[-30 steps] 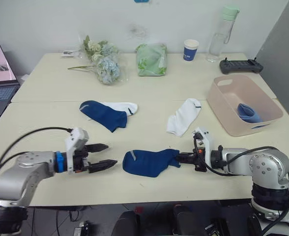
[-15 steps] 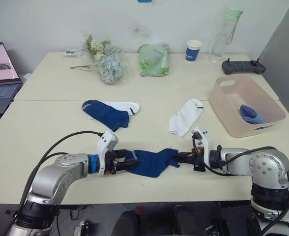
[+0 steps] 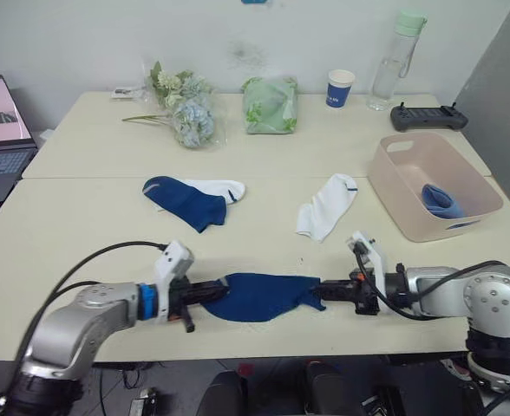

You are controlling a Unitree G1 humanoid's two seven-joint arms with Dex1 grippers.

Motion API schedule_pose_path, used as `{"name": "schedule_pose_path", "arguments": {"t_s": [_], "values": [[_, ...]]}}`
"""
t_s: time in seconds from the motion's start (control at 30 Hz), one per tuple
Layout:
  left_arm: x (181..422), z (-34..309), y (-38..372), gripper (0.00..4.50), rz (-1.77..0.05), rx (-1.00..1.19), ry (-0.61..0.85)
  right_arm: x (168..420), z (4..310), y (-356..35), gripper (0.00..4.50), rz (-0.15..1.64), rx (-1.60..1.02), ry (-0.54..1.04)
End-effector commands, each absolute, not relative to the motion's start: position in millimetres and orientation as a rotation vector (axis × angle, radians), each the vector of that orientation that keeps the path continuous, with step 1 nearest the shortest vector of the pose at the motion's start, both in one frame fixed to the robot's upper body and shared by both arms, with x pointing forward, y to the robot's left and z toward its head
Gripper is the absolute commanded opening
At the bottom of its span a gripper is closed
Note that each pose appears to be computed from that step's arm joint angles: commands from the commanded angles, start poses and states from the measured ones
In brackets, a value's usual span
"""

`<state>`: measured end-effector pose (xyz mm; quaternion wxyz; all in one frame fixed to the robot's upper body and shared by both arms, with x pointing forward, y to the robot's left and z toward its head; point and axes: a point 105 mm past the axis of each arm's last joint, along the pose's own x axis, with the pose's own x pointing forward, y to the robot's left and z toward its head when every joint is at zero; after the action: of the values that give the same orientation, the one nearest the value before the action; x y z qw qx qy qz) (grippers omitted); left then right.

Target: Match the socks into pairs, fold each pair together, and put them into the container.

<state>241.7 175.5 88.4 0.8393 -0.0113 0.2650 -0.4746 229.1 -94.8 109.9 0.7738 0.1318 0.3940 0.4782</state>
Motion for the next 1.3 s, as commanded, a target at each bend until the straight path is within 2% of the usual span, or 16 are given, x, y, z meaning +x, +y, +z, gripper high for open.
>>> {"name": "schedule_pose_path", "arguments": {"t_s": [0.03, 0.23, 0.47, 0.7, 0.83, 0.93, 1.07, 1.17, 1.3], "values": [[229.2, 94.1, 176.7, 0.01, -1.065, 0.008, 0.570, 212.7, 106.0, -87.1, 0.00, 1.086, 0.311, 0.899], [217.0, 72.4, 169.2, 0.01, -1.074, 0.027, 0.643, 208.8, 92.6, -90.1, 0.00, 1.027, 0.290, 0.977], [228.5, 65.3, 177.7, 0.01, -0.966, 0.015, 0.571, 237.5, 92.3, -88.0, 0.00, 0.884, 0.317, 0.951], [232.6, 55.6, 183.9, 0.01, -0.918, 0.044, 0.543, 253.2, 94.2, -96.1, 0.00, 0.788, 0.223, 0.915], [237.9, 53.7, 184.4, 0.00, -0.892, 0.069, 0.514, 257.6, 98.0, -101.0, 0.99, 0.774, 0.222, 0.899], [243.8, 58.3, 184.7, 0.00, -0.867, 0.111, 0.472, 257.6, 110.9, -105.3, 2.03, 0.810, 0.150, 0.845], [253.7, 65.4, 183.1, 0.00, -0.849, 0.146, 0.421, 258.6, 127.4, -111.6, 2.03, 0.843, 0.065, 0.750], [264.9, 77.5, 178.6, 0.00, -0.828, 0.200, 0.349, 251.5, 137.2, -115.9, 2.03, 0.871, -0.072, 0.618], [276.1, 86.6, 175.3, 0.00, -0.800, 0.237, 0.296, 238.3, 126.6, -112.4, 2.03, 0.881, -0.083, 0.562]]}}
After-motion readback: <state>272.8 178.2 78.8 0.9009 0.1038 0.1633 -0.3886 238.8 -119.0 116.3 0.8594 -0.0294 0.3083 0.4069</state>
